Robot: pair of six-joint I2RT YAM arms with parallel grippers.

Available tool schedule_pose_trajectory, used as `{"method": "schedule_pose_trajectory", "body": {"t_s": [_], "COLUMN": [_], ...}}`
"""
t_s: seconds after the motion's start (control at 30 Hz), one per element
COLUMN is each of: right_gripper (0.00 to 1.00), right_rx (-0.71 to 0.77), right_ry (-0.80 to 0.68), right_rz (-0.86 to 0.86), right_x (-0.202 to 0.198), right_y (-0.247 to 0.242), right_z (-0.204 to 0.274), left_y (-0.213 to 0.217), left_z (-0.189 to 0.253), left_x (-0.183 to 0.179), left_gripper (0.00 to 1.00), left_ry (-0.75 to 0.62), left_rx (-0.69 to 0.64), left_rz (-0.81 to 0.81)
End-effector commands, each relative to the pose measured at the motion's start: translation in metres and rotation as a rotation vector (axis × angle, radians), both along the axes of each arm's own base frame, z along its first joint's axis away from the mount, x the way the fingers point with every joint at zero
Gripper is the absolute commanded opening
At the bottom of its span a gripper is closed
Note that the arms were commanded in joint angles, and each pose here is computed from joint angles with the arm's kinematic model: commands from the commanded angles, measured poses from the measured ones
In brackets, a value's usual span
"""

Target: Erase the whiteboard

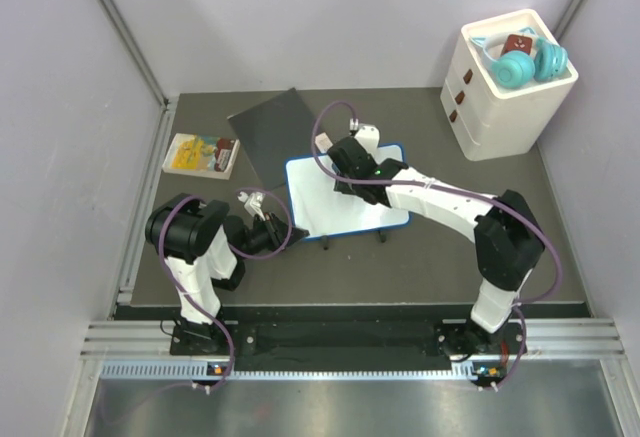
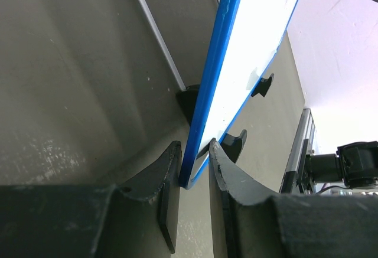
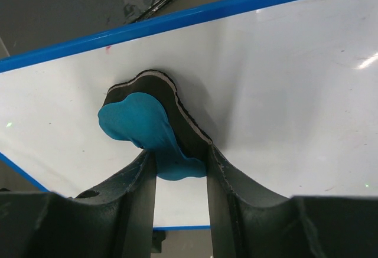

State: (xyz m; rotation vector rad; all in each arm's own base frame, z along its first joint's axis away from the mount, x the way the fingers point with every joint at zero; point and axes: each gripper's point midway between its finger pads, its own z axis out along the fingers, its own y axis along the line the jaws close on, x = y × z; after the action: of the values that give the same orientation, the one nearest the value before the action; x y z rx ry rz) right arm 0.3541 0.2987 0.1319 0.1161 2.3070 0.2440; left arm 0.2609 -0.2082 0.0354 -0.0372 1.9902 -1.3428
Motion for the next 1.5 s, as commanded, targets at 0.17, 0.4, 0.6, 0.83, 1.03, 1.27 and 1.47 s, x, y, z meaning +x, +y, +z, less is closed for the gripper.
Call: {"method": "schedule_pose_trajectory", "body": {"t_s": [0.17,0.4,0.6,0.83,1.03,1.27,1.47], "right_gripper": [0.00,0.00,0.00,0.00,0.00,0.01,0.02], "right_rx": [0.000,-0.014,-0.027,-0.023,-0.014,-0.017,-0.030], "right_ry": [-0.126,-0.150,-0.160,-0.187,-0.189,-0.135,-0.100], "right_rz": [-0.060,-0.076,-0.104,-0.164,-0.207,-0.269,-0.271], "right_x": [0.003,-0.013,-0.023,-0.028,-0.034,-0.047,-0.049], "right_y": [-0.041,-0.063,-0.080,-0.110,-0.131,-0.163,-0.164], "right_z": [0.044,0.054,0.057,0.065,0.069,0.044,0.028], "left_y": [0.004,0.000,-0.008,-0.010,-0.002,0.021,0.042], "left_z": [0.034,0.046,0.060,0.093,0.104,0.106,0.095], "left_x": [0.015,0.015,0.020,0.011,0.011,0.010,0.010], "left_gripper": [0.00,0.13,0.29,0.55,0.67,0.72,0.74], "left_ry": [-0.212,-0.231,-0.264,-0.359,-0.379,-0.367,-0.319], "left_rx": [-0.018,-0.031,-0.027,-0.047,0.014,0.164,0.239], "left_rz": [0.060,0.032,-0.005,-0.024,0.013,0.110,0.221]}}
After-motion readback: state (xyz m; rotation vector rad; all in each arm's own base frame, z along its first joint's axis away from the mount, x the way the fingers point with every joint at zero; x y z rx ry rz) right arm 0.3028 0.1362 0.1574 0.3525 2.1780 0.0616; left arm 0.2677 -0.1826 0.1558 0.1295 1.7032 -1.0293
